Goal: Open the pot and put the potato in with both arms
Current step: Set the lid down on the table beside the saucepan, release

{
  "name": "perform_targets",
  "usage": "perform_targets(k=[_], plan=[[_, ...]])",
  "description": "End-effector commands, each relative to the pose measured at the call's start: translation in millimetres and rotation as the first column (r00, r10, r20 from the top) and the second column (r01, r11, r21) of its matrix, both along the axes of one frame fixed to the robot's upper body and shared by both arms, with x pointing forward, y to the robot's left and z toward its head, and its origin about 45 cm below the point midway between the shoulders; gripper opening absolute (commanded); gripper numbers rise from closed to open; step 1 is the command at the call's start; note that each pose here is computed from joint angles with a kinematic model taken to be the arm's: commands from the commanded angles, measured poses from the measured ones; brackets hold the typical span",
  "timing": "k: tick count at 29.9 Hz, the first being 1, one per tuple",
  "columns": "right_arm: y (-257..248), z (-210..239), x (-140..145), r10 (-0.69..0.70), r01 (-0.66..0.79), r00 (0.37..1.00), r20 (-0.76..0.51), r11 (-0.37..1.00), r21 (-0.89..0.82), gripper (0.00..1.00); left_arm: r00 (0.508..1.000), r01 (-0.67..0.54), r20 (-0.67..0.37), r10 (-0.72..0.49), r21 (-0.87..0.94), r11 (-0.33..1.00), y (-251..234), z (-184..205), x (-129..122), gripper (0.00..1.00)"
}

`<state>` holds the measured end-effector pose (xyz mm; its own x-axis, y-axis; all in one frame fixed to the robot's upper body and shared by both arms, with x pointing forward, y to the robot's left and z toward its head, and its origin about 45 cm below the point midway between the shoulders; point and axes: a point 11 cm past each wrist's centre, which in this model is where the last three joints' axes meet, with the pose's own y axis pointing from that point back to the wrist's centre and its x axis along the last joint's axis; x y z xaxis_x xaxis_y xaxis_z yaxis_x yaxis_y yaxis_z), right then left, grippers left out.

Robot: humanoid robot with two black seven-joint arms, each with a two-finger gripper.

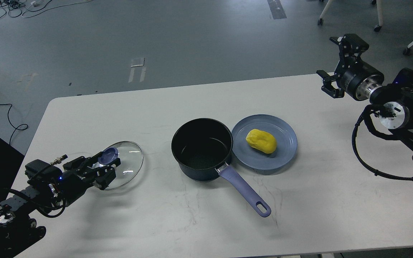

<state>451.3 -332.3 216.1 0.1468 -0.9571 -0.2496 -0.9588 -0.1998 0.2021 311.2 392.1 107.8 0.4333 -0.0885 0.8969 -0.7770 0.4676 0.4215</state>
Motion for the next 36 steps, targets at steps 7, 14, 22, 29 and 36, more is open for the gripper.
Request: perform_targets(k=[7,14,22,29,36], plan=[[-1,1,0,-0.001,0.001,1.0,0.002,1.0,-0.001,1.0,1.0,0.003,0.003,-0.003,-0.004,1.0,-8,-6,5,0.72],[0,2,1,0.0,0.0,1.0,0.003,1.0,-0.001,1.0,1.0,0.003,0.017,-0.003,-0.026,1.0,-14,-1,10,0.98],[0,2,1,0.001,-0.001,1.0,0.004,1.0,-0.001,1.0,1.0,-0.009,0.023,0.011,-0.094,0.996,-20,12,9,0.98],[0,1,0,0.0,0.0,1.0,0.001,1.0,0.0,1.0,0.996,-0.036,0.076,0.048,-0.149,0.988,-23,38,30,0.98],[0,2,1,0.0,0.0,1.0,0.004,1.0,0.001,1.0,0.982,-0.07,0.159,0.105,-0.212,0.975,-24,78,63,0.98]])
